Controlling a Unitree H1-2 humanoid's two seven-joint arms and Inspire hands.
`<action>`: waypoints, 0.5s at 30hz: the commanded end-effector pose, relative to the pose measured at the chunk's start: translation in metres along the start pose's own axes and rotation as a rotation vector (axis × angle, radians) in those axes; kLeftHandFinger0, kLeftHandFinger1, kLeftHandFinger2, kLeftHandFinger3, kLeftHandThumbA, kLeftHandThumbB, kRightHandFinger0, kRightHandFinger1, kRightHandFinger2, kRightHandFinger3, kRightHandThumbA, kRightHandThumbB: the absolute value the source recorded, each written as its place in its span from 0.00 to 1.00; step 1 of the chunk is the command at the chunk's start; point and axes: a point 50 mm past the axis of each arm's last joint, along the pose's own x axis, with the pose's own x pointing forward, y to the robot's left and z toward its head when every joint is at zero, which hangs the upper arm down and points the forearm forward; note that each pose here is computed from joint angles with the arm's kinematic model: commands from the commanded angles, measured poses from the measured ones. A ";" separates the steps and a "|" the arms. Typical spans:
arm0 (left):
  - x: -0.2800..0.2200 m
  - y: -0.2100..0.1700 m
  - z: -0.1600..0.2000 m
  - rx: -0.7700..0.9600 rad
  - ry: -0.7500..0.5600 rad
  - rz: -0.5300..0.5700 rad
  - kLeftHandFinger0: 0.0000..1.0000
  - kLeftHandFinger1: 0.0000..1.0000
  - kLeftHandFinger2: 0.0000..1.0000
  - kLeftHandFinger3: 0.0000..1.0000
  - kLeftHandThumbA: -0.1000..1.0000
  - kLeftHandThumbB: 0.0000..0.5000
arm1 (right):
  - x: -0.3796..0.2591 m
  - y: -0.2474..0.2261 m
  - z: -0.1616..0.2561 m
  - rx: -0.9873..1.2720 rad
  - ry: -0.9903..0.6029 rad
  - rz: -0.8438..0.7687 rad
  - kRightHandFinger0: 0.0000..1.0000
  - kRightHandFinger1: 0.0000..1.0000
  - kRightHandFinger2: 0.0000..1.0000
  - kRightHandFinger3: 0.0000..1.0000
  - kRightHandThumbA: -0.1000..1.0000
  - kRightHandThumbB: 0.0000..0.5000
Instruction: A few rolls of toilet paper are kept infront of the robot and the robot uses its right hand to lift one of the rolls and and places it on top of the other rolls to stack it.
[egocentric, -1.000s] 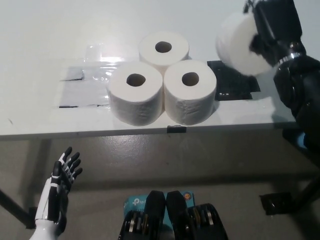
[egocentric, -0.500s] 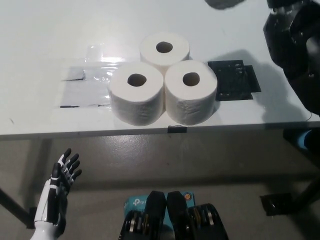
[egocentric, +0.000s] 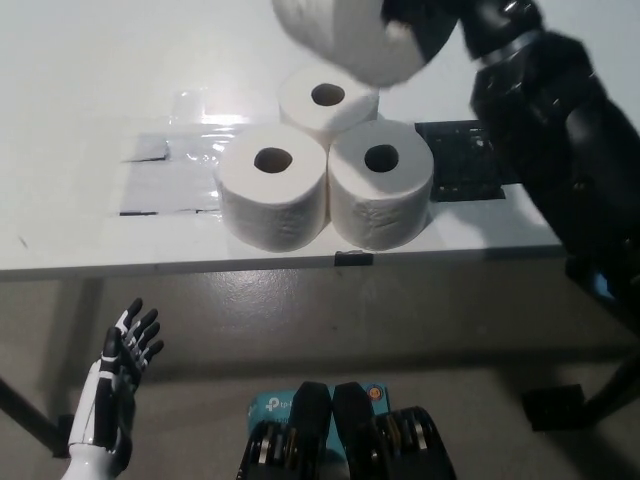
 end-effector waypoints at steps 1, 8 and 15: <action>0.000 0.001 0.014 0.014 -0.066 -0.030 1.00 1.00 1.00 1.00 1.00 0.37 | 0.015 -0.002 0.001 0.013 -0.037 0.086 0.00 0.00 0.14 0.04 0.43 0.00; 0.003 0.002 0.013 0.023 -0.070 -0.032 1.00 1.00 1.00 1.00 1.00 0.29 | 0.021 0.013 0.001 0.015 -0.051 0.193 0.00 0.00 0.16 0.09 0.34 0.00; 0.001 0.000 0.012 0.013 -0.066 -0.026 1.00 1.00 1.00 1.00 1.00 0.28 | 0.028 0.027 -0.003 0.036 -0.048 0.249 0.00 0.00 0.23 0.28 0.31 0.00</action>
